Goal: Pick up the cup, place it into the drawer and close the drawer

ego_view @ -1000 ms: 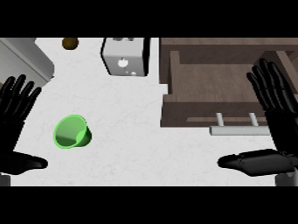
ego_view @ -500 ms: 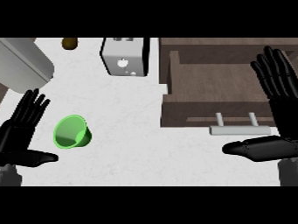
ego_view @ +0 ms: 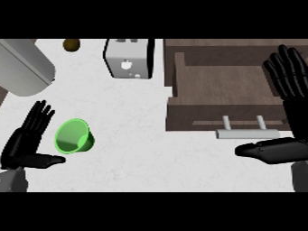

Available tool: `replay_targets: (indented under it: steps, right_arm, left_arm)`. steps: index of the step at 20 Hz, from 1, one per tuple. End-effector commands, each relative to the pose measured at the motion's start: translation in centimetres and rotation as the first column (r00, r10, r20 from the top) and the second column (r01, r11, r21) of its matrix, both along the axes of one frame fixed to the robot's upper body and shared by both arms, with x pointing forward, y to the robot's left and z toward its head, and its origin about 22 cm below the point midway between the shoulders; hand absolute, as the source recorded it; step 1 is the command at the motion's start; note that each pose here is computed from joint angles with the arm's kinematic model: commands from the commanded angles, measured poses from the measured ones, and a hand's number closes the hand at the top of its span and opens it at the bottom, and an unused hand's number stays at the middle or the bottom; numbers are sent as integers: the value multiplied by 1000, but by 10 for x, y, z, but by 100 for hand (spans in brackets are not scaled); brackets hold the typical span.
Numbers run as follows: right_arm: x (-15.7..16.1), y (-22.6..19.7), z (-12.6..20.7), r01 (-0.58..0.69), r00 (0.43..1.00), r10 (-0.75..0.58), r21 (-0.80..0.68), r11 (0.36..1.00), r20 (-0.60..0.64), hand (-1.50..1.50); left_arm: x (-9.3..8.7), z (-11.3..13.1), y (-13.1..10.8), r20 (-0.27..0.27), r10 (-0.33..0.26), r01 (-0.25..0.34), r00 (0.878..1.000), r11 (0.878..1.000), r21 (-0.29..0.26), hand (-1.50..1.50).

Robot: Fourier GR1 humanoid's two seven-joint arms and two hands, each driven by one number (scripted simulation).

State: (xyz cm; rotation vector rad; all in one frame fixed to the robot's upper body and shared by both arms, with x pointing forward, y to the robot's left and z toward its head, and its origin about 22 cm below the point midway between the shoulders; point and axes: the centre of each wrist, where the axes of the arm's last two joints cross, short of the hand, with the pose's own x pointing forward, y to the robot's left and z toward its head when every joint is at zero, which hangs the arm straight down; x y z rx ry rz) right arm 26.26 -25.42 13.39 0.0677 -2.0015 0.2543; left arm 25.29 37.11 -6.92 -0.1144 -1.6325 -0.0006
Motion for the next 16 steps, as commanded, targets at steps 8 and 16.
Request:
replay_targets:
  steps: [8,16]
  right_arm:
    - [-4,-3,12,-7,1000,7,-2,1000,0,-150]
    - [11,-7,25,-2,1000,2,-9,1000,-4,-150]
  left_arm:
    - [-1,-52,8,-7,25,-25,1000,999,30,-150]
    - [-11,-71,-8,40,42,-43,998,999,15,-150]
